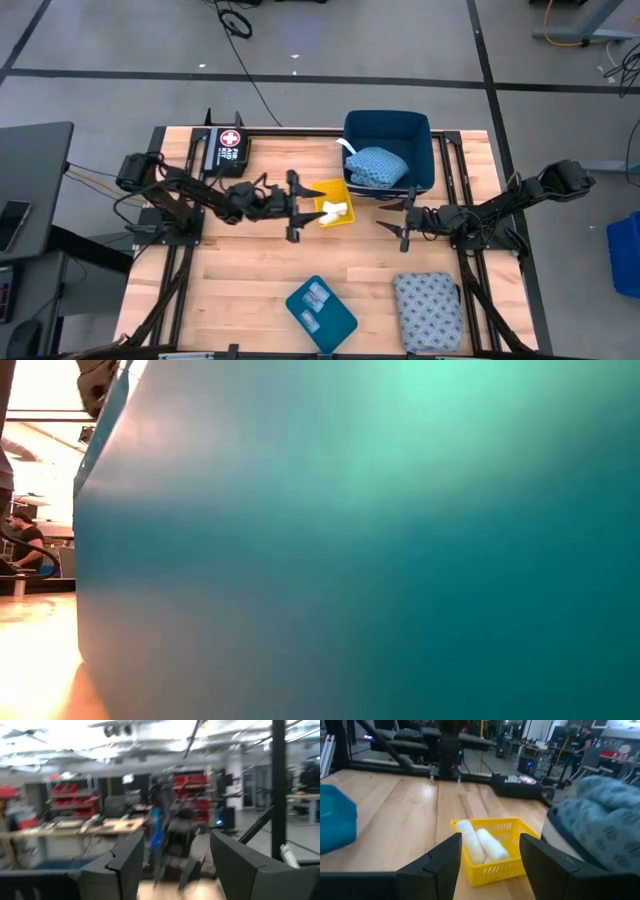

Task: Pick & place medical supplies in basket/bin
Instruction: Put the blue patient gown into the blue and white bin

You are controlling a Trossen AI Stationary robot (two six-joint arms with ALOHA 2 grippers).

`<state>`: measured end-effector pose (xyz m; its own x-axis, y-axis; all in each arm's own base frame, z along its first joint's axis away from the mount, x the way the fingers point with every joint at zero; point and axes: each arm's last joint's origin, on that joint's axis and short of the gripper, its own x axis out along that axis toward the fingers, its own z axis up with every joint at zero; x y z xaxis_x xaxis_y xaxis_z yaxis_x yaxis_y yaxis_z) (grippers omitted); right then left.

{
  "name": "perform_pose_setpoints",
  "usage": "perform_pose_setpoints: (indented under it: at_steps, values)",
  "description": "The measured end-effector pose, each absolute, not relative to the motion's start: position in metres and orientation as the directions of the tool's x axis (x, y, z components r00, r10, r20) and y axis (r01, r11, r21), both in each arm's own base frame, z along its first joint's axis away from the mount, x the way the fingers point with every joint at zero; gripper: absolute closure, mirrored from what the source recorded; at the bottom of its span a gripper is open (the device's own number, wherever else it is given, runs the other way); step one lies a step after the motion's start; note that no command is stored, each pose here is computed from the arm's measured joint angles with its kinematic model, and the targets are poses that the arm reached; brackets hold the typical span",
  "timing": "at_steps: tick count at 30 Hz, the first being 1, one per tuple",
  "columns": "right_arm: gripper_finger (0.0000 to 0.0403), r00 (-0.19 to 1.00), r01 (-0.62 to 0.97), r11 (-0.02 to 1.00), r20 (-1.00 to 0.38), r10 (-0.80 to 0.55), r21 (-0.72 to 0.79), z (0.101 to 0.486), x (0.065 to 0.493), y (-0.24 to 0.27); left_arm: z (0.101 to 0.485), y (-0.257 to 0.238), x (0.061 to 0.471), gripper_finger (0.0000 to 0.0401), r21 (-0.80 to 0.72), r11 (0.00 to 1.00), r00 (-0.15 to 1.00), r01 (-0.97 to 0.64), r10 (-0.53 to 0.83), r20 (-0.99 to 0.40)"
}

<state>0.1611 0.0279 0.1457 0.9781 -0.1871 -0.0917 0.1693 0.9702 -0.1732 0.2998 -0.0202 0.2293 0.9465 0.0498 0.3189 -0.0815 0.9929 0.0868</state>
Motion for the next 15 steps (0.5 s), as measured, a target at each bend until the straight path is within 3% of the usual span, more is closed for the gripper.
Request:
perform_pose_setpoints:
  at_steps: [8, 10, 15]
  values:
    - [0.0195, 0.957, 0.278, 0.920, -0.003, -0.290, -0.277, 0.175, 0.178, 0.029, 0.195, -0.009, 0.247, 0.0188, -0.012, 0.987, 0.946, -0.161, 0.158, 0.282]
    - [0.0198, 0.930, 0.351, 0.886, 0.005, -0.367, -0.303, 0.188, 0.187, 0.028, 0.188, -0.008, 0.240, 0.0188, -0.019, 0.983, 0.947, -0.181, 0.179, 0.268]
    - [0.0261, 0.820, 0.488, 0.775, -0.095, -0.565, -0.401, 0.219, 0.211, 0.012, 0.179, -0.008, 0.234, 0.0188, -0.015, 0.982, 0.957, -0.186, 0.185, 0.222]
